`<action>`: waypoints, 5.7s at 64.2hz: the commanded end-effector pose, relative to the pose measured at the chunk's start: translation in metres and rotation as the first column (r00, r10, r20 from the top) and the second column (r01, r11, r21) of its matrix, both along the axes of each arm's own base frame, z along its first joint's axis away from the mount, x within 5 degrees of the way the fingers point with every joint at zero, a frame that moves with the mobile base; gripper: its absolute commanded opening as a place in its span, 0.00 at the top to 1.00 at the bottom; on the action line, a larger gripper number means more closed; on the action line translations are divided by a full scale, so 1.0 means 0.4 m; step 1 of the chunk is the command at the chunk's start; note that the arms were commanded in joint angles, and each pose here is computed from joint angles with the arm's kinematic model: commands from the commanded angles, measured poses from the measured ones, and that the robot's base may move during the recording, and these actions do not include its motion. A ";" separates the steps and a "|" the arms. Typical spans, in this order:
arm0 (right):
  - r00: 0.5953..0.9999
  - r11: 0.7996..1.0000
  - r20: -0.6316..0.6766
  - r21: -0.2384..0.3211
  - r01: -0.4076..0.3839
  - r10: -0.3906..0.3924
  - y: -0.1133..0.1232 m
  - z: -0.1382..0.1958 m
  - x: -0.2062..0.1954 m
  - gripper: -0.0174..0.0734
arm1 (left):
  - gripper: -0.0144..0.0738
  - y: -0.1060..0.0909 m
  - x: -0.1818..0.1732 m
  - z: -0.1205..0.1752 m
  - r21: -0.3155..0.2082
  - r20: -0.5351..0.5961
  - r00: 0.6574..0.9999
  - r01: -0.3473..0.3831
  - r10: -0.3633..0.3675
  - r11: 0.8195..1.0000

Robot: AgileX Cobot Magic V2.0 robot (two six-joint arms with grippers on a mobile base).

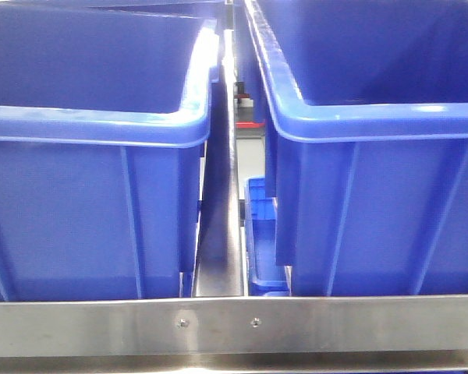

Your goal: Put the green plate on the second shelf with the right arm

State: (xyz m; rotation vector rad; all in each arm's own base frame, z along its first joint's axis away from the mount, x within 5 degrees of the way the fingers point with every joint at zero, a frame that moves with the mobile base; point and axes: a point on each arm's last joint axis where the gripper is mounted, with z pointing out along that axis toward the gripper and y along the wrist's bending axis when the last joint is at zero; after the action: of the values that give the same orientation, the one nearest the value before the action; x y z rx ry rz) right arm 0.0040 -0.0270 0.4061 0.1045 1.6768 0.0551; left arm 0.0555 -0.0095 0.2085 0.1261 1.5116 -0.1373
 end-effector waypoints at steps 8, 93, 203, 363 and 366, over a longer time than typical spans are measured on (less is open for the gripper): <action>0.993 1.000 0.121 -0.017 -0.001 0.003 0.002 0.042 0.001 0.75 | 0.69 0.001 0.000 -0.011 -0.016 0.064 0.998 -0.001 0.002 1.000; 0.933 0.999 -0.357 -0.026 0.040 -0.047 0.172 -0.065 0.743 0.48 | 0.69 0.001 0.000 -0.011 -0.016 0.064 0.998 -0.001 0.002 1.000; 0.962 0.989 0.229 0.071 0.133 -0.146 0.012 0.083 0.021 0.75 | 0.69 0.001 0.000 -0.011 -0.016 0.064 0.998 -0.001 0.002 1.000; 0.906 0.999 0.423 -0.051 -0.011 0.032 0.068 -0.437 0.114 0.75 | 0.69 0.001 0.000 -0.011 -0.016 0.064 0.998 -0.001 0.002 1.000; 0.906 0.997 0.422 -0.072 -0.004 0.034 0.068 -0.437 0.114 0.75 | 0.69 0.001 0.000 -0.011 -0.016 0.064 0.998 -0.001 0.002 1.000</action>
State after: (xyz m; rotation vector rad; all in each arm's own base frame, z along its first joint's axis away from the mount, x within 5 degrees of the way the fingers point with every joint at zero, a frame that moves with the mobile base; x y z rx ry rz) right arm 0.0547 0.0005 0.2172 0.0494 1.3617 0.0731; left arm 0.0555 -0.0095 0.2085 0.1261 1.5116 -0.1373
